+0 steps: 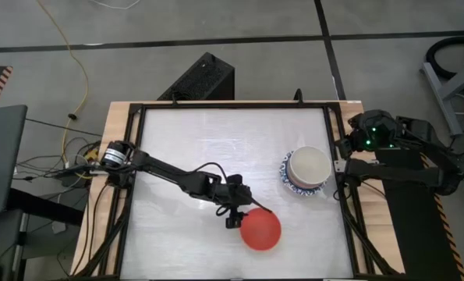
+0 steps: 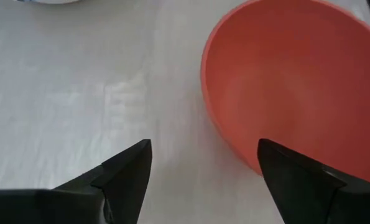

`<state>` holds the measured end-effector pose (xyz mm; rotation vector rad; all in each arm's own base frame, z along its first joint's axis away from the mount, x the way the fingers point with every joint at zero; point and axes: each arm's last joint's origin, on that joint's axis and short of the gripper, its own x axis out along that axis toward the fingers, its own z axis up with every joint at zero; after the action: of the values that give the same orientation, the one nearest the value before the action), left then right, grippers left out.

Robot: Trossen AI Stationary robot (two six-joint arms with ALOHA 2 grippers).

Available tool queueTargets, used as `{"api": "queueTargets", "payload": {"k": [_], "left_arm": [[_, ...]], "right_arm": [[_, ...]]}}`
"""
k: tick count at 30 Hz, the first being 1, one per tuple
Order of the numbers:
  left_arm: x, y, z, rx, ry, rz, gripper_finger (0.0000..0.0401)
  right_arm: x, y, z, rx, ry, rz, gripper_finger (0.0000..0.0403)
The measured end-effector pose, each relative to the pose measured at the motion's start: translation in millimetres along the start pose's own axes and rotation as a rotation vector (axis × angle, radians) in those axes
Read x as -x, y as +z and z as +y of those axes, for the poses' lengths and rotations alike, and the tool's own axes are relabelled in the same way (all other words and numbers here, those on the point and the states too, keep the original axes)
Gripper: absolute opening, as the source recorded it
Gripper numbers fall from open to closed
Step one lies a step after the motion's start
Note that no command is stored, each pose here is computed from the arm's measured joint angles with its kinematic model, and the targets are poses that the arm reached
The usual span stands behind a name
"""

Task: Nest bowls inside each other
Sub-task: Stack the orange bowl on top of the white bowl

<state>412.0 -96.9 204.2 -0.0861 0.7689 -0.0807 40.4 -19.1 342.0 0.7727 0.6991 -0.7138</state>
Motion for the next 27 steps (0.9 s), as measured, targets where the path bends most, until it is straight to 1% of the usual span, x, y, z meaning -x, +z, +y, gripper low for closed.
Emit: {"api": "queueTargets", "payload": {"k": [3, 8, 11, 13, 15, 17, 20, 21, 22, 27], "left_arm": [[-8, -3, 0, 0.004, -0.012, 0.005, 0.0274], [-27, -16, 3, 0.016, -0.026, 0.069, 0.0253], [-29, -19, 7, 0.026, -0.015, 0.092, 0.0228], [-28, -18, 8, 0.029, -0.011, 0.094, 0.0201], [-28, -19, 9, 0.025, -0.01, 0.101, 0.0163], [-28, -19, 8, 0.007, -0.022, 0.103, 0.0118], [-28, -19, 8, -0.033, -0.032, 0.105, 0.0041], [-28, -19, 8, -0.042, -0.034, 0.101, 0.0022], [-28, -17, 8, -0.046, -0.038, 0.09, 0.0014], [-22, -11, 15, -0.058, 0.03, 0.061, 0.0005]], "right_arm": [[0, 0, 0, 0.0, 0.0, 0.0, 0.0063], [0, 0, 0, -0.001, 0.003, -0.003, 0.0063], [0, 1, 0, -0.001, 0.005, -0.006, 0.0063], [0, 1, 0, -0.001, 0.005, -0.005, 0.0063], [0, 1, 0, -0.001, 0.005, -0.006, 0.0063], [0, 1, 0, -0.001, 0.005, -0.006, 0.0063], [0, 1, 0, -0.001, 0.005, -0.006, 0.0063], [0, 1, 0, -0.001, 0.005, -0.006, 0.0063], [0, 1, 0, -0.001, 0.005, -0.006, 0.0063], [0, 1, 1, -0.001, 0.012, -0.015, 0.0063]]}}
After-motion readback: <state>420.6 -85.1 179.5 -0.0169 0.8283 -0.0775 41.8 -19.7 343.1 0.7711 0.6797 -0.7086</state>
